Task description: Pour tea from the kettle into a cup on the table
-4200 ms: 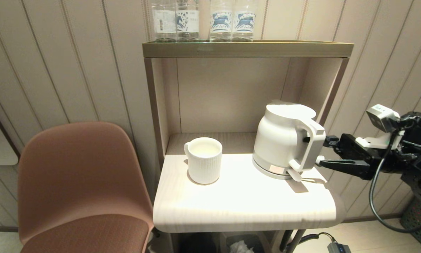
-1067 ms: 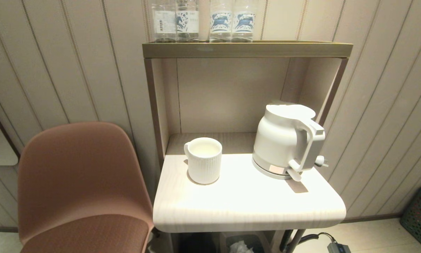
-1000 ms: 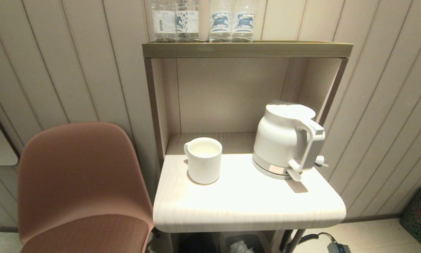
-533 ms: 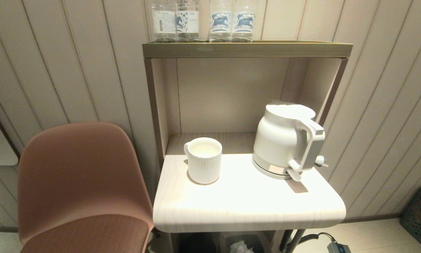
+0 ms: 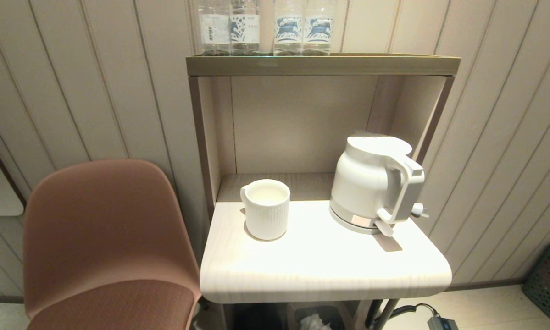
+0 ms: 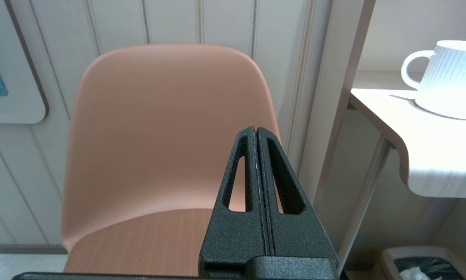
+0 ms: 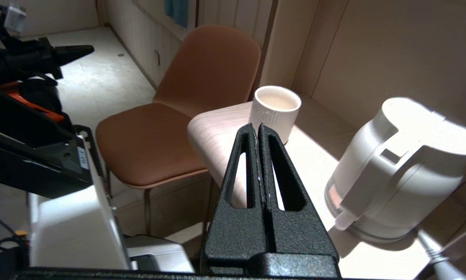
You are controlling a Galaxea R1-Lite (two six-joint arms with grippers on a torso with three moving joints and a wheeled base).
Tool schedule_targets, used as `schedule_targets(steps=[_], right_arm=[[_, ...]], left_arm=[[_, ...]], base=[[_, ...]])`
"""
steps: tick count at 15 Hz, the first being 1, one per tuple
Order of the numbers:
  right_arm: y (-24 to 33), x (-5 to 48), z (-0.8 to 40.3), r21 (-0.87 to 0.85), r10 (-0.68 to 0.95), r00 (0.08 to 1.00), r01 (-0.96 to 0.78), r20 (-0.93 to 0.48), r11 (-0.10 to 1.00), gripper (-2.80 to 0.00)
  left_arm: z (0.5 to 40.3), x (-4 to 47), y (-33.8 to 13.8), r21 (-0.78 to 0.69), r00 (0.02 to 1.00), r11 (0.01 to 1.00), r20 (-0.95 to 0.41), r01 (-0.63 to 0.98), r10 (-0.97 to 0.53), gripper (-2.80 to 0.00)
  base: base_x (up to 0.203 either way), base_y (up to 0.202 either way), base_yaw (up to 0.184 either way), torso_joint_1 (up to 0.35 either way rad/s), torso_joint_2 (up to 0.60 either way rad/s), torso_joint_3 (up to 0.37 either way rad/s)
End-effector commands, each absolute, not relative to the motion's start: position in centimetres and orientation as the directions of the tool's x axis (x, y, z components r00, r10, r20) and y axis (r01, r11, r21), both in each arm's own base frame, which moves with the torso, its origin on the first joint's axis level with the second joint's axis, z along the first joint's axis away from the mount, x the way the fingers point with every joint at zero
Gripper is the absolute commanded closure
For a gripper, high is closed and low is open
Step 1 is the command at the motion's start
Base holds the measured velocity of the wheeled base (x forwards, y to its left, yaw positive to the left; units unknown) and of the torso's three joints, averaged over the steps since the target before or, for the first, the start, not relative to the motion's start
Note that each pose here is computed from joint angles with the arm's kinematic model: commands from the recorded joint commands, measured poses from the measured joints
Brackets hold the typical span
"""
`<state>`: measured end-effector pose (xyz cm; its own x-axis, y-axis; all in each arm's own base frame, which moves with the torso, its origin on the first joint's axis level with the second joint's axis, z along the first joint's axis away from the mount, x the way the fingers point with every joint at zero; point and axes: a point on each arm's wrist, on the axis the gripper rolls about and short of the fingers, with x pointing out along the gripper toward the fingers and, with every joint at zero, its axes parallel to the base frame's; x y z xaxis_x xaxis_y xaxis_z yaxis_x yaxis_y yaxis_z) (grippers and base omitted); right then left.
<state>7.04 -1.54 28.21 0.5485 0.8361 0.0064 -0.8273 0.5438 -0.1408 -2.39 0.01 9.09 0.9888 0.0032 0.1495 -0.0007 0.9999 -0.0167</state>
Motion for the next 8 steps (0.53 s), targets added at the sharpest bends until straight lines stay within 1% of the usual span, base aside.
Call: schedule_targets(steps=[1,3,5,7,8], right_arm=[[-1.2,6.4,27.6,-0.116,0.860,0.509,-0.855,0.000,0.506,0.00],[-1.0,6.2,26.9,-0.076,0.865,0.501,-0.863,0.000,0.500,0.00],[-0.7,6.0,26.7,-0.078,0.874,0.487,-0.871,0.000,0.485,0.00],[0.2,5.8,26.3,-0.079,0.911,0.412,-0.908,0.004,0.410,0.00],[0.7,5.5,25.9,-0.077,0.902,0.431,-0.899,0.011,0.430,0.00]], left_arm=[[9.1,-2.4,0.0,-0.017,0.988,1.000,0.151,0.000,0.003,0.00],[9.1,-2.4,0.0,-0.017,0.988,1.000,0.151,0.000,0.003,0.00],[9.1,-2.4,0.0,-0.017,0.988,1.000,0.151,0.000,0.003,0.00],[9.1,-2.4,0.0,-0.017,0.988,1.000,0.151,0.000,0.003,0.00],[9.1,-2.4,0.0,-0.017,0.988,1.000,0.151,0.000,0.003,0.00]], base=[[0.000,0.000,0.000,0.000,0.00,0.000],[0.000,0.000,0.000,0.000,0.00,0.000],[0.000,0.000,0.000,0.000,0.00,0.000],[0.000,0.000,0.000,0.000,0.00,0.000],[0.000,0.000,0.000,0.000,0.00,0.000]])
